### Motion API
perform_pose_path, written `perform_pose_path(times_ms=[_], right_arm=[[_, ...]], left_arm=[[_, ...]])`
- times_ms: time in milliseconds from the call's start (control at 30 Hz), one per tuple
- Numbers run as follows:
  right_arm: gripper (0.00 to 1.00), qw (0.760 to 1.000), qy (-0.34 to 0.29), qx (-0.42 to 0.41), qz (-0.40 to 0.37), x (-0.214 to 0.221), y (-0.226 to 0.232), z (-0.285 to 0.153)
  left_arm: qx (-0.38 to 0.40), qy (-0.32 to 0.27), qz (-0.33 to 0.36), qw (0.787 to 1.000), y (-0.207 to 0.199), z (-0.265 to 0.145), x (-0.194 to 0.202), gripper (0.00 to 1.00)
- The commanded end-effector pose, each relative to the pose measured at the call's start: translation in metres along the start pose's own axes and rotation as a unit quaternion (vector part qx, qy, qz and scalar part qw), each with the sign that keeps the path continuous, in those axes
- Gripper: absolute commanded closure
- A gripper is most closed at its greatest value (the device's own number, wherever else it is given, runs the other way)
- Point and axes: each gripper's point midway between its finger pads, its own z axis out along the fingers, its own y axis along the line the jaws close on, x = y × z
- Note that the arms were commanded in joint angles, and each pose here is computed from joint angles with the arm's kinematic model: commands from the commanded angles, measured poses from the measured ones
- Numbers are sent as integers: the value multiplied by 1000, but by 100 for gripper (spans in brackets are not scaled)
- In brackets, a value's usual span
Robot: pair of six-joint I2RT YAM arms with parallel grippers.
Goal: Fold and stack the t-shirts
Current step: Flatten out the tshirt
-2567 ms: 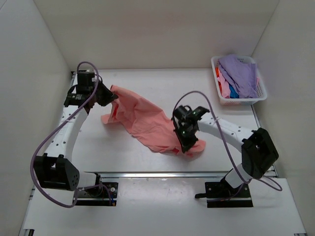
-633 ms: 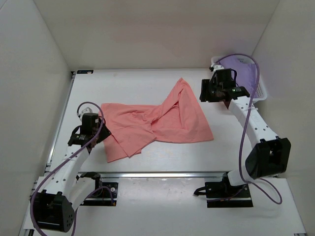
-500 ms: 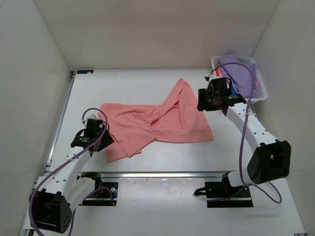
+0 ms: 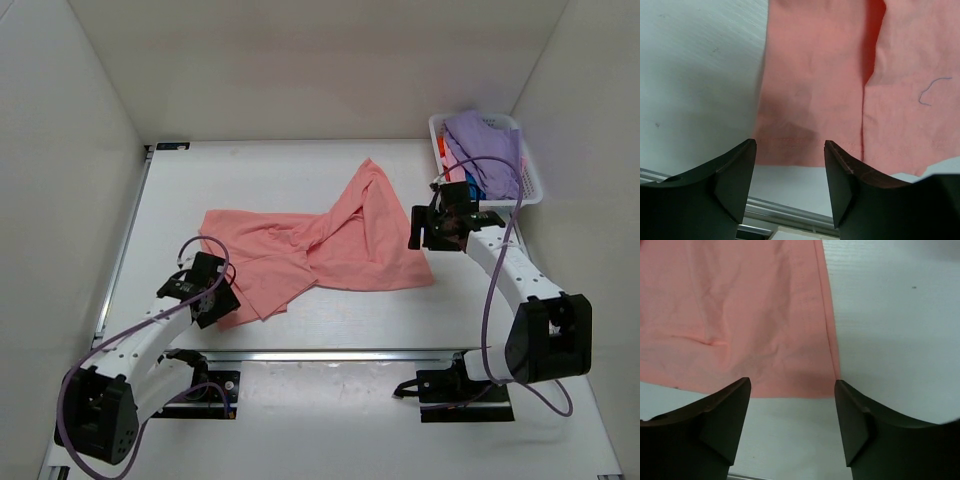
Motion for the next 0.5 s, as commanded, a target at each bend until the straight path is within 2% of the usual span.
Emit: perform_pose_path(times_ms=[0, 133, 267, 333, 367, 400, 433, 467], right_arm=[[33, 1000, -15, 10, 20, -4, -5, 0], [21, 999, 4, 27, 34, 5, -12, 9], [21, 998, 32, 37, 34, 20, -10, 18], [22, 997, 35, 51, 43, 23, -12, 21], [22, 997, 48, 55, 38, 32, -12, 23], [23, 996, 50, 59, 39, 32, -12, 25], [22, 996, 58, 62, 35, 35, -10, 29], [22, 995, 70, 67, 37, 42, -12, 30]], left_arm=[[-15, -13, 3, 1000, 1, -1, -1, 32], [-35, 0, 4, 999, 6, 6, 2, 32], [-41, 21, 14, 999, 6, 16, 16, 33], [-38, 29, 16, 999, 7, 22, 23, 40], [-31, 36, 13, 999, 6, 23, 26, 53], [-28, 38, 13, 999, 6, 25, 28, 70], [-19, 33, 11, 999, 2, 26, 27, 81], [-12, 33, 6, 999, 1, 26, 26, 100]])
